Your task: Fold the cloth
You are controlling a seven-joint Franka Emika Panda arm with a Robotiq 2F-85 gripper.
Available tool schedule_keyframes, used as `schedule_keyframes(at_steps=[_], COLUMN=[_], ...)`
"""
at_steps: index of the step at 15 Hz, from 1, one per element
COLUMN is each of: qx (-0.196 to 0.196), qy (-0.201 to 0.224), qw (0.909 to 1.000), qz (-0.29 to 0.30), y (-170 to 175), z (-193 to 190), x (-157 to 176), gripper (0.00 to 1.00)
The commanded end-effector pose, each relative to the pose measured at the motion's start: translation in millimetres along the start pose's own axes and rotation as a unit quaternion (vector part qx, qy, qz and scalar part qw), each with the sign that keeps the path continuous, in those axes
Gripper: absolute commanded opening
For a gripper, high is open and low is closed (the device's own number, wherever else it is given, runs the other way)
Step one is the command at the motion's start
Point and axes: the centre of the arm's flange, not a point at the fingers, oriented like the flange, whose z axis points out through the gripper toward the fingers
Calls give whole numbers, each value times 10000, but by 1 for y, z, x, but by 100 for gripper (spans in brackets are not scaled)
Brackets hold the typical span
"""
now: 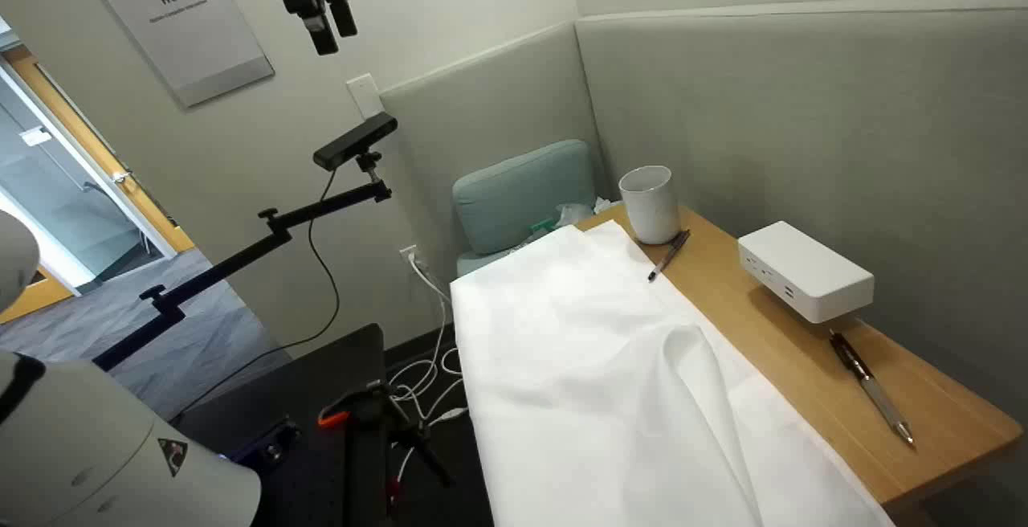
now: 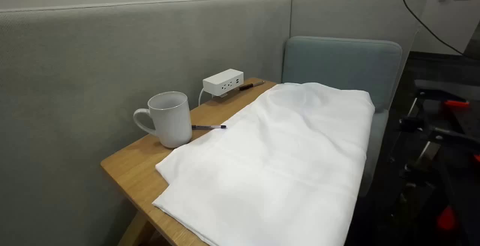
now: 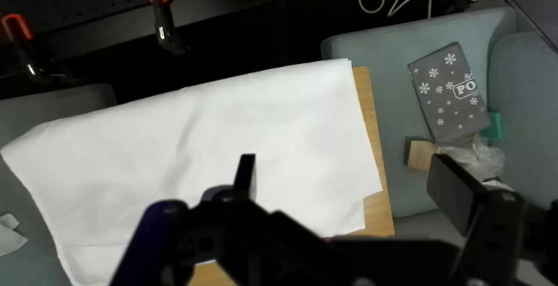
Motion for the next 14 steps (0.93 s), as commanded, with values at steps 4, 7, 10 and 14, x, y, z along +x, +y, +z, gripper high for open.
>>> schedule_keyframes(at_steps=[4, 7, 10, 14], qx=[0, 47, 88, 212], qy=[0, 299, 508, 426], qw=[10000, 9995, 9987, 9988], qz=[0, -1, 54, 145], y=[0, 11, 33, 84], z=[0, 1, 3, 24], x=[0, 14, 44, 95], gripper=[100, 100, 100, 100])
